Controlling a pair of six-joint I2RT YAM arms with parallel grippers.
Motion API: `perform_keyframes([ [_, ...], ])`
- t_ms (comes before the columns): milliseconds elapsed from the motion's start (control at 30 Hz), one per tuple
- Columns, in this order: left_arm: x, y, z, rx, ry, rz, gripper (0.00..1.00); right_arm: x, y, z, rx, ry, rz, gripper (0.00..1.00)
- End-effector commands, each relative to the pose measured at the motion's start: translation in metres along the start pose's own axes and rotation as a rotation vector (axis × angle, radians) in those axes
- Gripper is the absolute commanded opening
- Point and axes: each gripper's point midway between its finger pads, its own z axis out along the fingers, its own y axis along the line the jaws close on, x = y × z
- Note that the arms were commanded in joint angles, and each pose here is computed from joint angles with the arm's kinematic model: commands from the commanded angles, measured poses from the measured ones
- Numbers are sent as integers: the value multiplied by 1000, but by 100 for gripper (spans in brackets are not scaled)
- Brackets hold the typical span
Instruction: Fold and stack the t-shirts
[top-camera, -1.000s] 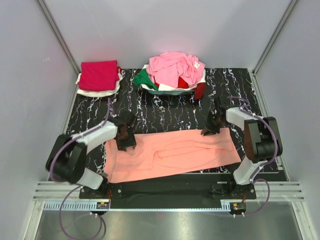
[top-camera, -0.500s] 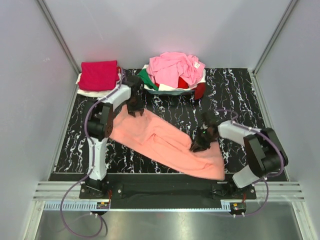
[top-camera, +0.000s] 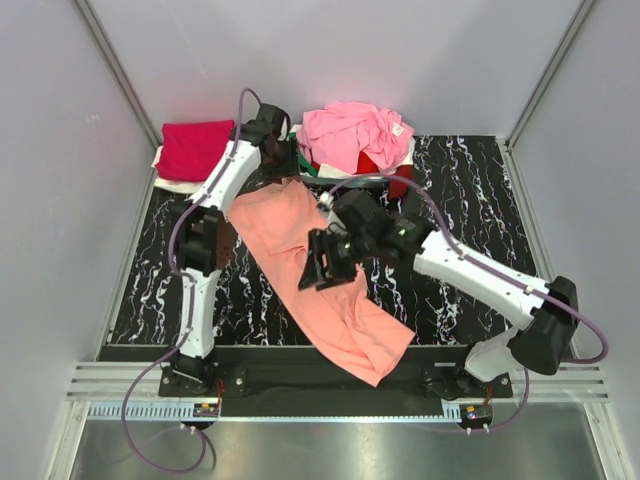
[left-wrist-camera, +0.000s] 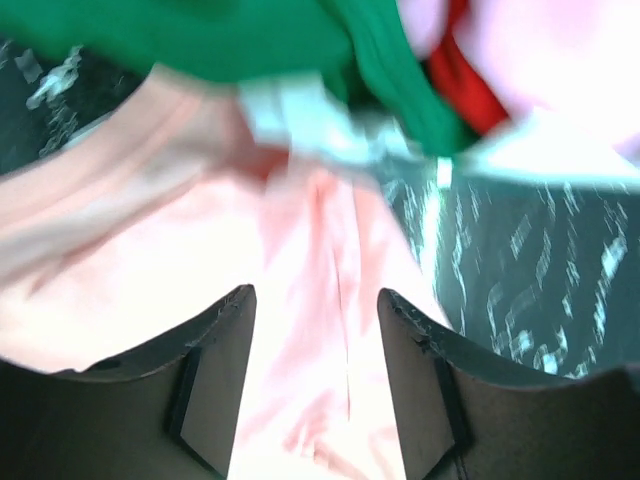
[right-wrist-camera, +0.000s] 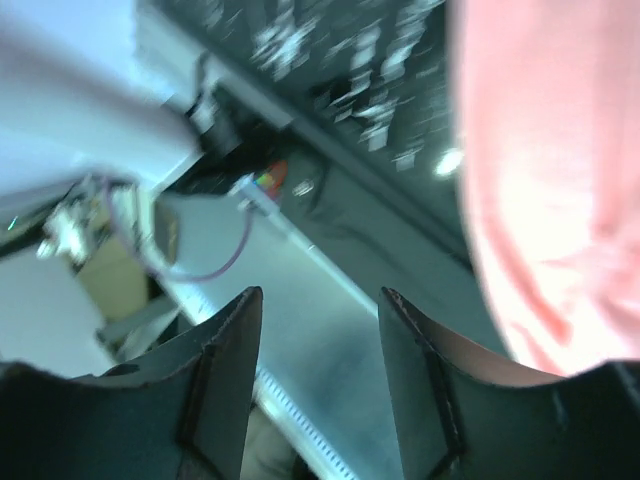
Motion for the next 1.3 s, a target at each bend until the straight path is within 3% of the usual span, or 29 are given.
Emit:
perform_keyframes([
  [0, 12, 1, -73, 23, -43, 34, 57, -12, -89, -17, 338, -12, 49, 57],
  [33, 13, -3, -95, 47, -89, 29, 57, -13, -106, -21, 396, -15, 53, 57],
  [67, 26, -1, -95, 56, -76, 11, 57, -22, -126, -26, 469, -54, 61, 56],
  [100, 66, 11, -79, 48, 13, -7, 57, -18, -142, -25, 510, -46, 70, 56],
  [133, 65, 6, -89, 77, -40, -7, 58, -21, -150, -25, 529, -54, 68, 56],
  [200, 98, 17, -74, 66, 15, -30, 57, -20, -166, -21, 567, -39, 79, 56],
  [467, 123, 2, -10, 145, 115, -149, 54, -14, -180, -8, 588, -1, 92, 56],
  [633, 138, 31, 33, -13, 217, -149, 53, -16, -179, -12, 596, -7, 87, 57],
  [833, 110, 96, 54, -216, 270, -49, 53, -23, -178, -17, 602, -19, 71, 57],
  [967, 68, 98, 63, -183, 234, -5, 54, -32, -173, -14, 564, -21, 64, 57],
  [1033, 74, 103, 75, -191, 306, 11, 54, -34, -171, -11, 551, -8, 57, 57],
  [1067, 36, 96, 66, -187, 216, 16, 54, -37, -166, -10, 534, -8, 51, 57],
  [1133, 31, 110, 69, -210, 228, 4, 56, -38, -164, -9, 523, -2, 41, 57],
  [1200, 9, 117, 53, -191, 160, -25, 57, -37, -164, -8, 517, 0, 28, 58],
  [1267, 28, 126, 47, -205, 200, -54, 57, -36, -170, -9, 531, -8, 27, 58],
])
